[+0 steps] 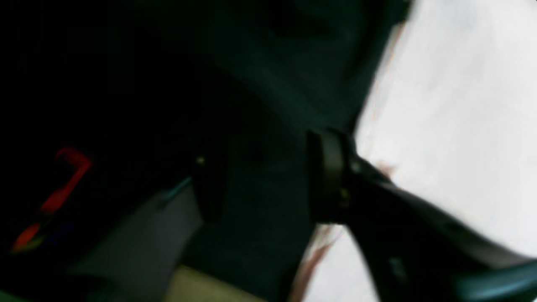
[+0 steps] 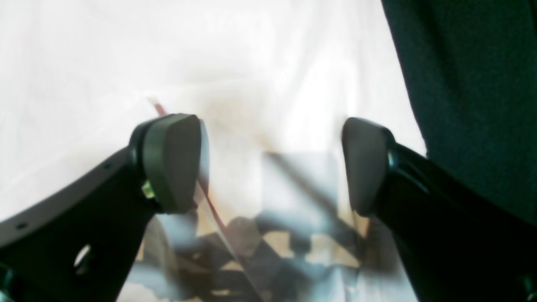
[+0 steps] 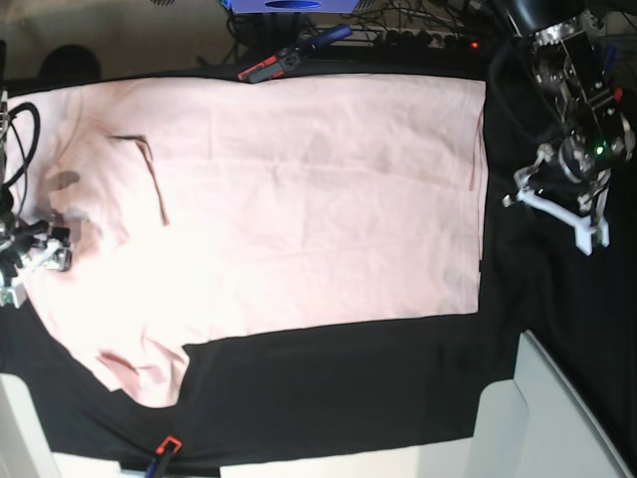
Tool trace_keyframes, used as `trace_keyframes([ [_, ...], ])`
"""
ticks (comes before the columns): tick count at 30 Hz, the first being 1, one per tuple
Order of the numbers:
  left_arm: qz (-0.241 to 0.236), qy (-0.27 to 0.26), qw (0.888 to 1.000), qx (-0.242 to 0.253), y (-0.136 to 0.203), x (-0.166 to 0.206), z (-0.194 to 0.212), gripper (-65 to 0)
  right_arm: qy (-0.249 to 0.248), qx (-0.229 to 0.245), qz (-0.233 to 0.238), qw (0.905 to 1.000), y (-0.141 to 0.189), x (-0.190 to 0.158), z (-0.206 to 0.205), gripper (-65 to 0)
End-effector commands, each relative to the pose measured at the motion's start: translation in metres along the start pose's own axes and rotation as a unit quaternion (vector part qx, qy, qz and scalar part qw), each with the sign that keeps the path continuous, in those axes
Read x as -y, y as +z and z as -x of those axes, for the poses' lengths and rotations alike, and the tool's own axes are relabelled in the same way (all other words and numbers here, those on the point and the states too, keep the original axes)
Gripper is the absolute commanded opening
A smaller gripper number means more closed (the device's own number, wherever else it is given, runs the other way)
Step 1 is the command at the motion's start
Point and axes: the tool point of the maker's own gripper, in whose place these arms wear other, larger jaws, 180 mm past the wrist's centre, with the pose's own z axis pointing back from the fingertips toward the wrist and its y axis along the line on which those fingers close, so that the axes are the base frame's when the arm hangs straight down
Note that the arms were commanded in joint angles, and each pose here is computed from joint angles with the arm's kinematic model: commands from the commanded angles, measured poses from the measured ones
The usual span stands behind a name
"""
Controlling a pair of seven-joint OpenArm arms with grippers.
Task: Fold the T-shirt properly
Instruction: 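Release the corner and move both grippers down to the shirt's side edges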
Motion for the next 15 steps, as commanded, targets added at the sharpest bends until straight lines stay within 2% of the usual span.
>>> trace_keyframes([
  [1, 0.002, 0.003, 1.0, 0.021, -0.002, 0.001, -0.017, -25.5, -0.001, 0.014, 0.005, 0.9999, 0.004, 0.009, -0.016, -14.8],
  [3, 0.012, 0.019, 1.0, 0.008, -0.016, 0.009, -0.018, -18.3, -0.001, 0.013, 0.005, 0.9999, 0.004, 0.009, -0.015, -14.8],
  [5, 0.022, 0.03, 0.999, -0.004, -0.029, 0.017, -0.021, -15.8, -0.001, 0.013, 0.005, 0.9999, 0.004, 0.009, -0.015, -14.8],
  [12, 0.053, 0.065, 0.996, -0.03, -0.06, 0.041, -0.036, -21.8, 0.009, 0.04, 0.002, 0.9991, 0.005, 0.007, -0.023, -14.9],
  [15, 0.064, 0.077, 0.994, -0.037, -0.07, 0.05, -0.043, -22.5, 0.011, 0.044, 0.002, 0.999, 0.005, 0.006, -0.026, -14.9],
])
